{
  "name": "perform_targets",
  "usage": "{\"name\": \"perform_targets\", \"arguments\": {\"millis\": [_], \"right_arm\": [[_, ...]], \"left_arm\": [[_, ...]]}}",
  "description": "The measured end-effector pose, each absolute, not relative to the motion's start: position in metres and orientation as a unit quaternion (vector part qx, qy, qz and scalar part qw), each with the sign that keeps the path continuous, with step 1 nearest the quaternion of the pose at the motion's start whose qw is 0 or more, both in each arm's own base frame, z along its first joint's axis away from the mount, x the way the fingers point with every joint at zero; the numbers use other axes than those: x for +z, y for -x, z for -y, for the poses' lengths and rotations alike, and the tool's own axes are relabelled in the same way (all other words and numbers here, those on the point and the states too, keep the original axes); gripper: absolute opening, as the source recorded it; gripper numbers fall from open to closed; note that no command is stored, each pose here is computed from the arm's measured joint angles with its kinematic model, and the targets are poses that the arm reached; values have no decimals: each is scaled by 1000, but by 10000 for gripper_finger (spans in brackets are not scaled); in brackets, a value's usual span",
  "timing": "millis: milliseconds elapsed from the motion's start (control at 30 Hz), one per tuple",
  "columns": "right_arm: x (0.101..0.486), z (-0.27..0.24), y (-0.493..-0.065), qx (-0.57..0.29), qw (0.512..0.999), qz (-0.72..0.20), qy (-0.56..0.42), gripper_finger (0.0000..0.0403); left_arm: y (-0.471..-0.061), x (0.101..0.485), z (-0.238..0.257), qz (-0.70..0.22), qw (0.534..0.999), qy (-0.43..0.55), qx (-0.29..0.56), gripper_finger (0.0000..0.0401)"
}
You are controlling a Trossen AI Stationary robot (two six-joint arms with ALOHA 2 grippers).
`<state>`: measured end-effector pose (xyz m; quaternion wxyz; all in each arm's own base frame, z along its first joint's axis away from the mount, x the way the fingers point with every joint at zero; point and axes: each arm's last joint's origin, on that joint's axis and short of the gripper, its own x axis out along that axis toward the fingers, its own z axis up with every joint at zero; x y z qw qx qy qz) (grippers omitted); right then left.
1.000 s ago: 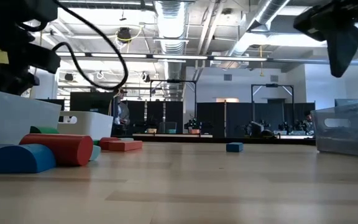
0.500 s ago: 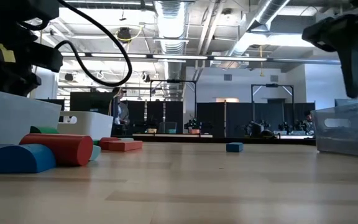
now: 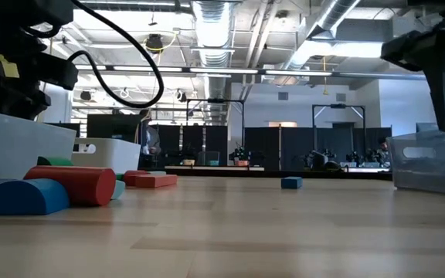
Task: Sort blocks by size
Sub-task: Put the yellow cylindrical block into the gray bin
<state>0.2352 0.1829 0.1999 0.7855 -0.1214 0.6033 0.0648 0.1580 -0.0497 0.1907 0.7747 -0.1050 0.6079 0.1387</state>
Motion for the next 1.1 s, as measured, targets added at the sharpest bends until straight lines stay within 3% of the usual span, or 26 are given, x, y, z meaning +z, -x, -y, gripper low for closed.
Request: {"name": "perform_targets", "arguments": {"millis": [467, 833, 1100], "right_arm": [[186, -175, -232, 46, 779, -613, 122, 250], [186, -174, -232, 47, 777, -616, 120, 180], [187, -173, -235, 46, 783, -611, 107, 156]], "left_arm": [[-160, 203, 51, -615, 773, 99, 122, 277], [-164, 224, 52, -610, 779, 92, 112, 277], [-168, 235, 53, -596, 792, 84, 102, 277]]}}
